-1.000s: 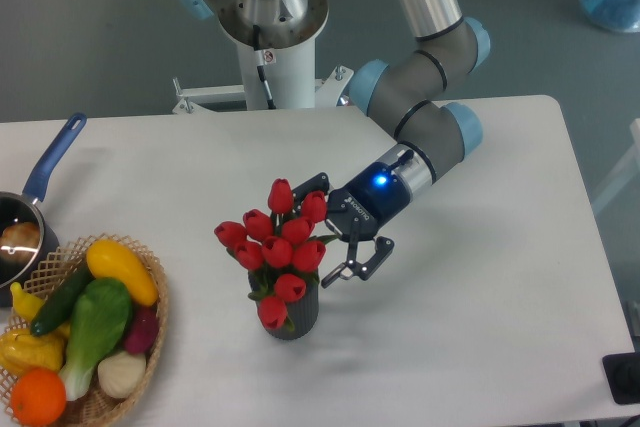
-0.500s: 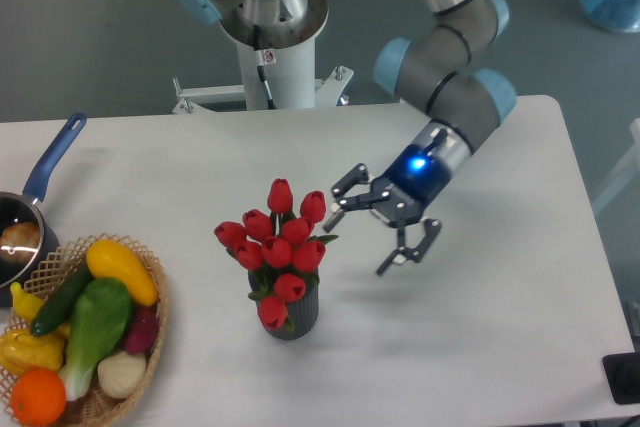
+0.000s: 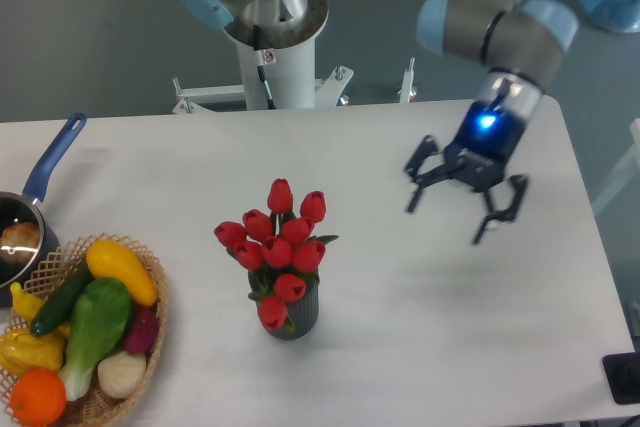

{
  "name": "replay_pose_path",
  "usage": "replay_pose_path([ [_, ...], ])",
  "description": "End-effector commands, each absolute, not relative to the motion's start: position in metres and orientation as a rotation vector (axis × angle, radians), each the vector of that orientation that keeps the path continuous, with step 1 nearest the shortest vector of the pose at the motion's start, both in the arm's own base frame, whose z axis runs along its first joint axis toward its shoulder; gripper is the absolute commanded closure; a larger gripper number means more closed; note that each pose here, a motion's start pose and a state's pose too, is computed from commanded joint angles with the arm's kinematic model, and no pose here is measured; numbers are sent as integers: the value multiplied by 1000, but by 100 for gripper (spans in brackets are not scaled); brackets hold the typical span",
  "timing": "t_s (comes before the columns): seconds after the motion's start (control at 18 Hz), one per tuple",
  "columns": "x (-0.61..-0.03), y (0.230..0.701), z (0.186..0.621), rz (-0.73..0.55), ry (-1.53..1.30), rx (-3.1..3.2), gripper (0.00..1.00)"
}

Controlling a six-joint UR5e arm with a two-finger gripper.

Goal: Insert the flowers into the vase

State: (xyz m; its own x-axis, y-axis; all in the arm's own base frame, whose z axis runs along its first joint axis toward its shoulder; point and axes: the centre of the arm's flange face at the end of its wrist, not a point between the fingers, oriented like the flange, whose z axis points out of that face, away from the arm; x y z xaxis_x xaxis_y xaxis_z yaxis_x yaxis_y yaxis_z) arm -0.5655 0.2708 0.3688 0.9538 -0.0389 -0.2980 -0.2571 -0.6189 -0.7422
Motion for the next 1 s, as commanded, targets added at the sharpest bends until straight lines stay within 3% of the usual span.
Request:
replay_pose_path([
  [0.39, -613, 163, 411, 638, 136, -2490, 0],
  [0.56, -616, 141, 413, 694, 74, -2650, 0],
  [0.83, -602, 102, 411, 690, -59, -2926, 0],
  [1.0, -582, 64, 436, 635, -170, -2987, 0],
])
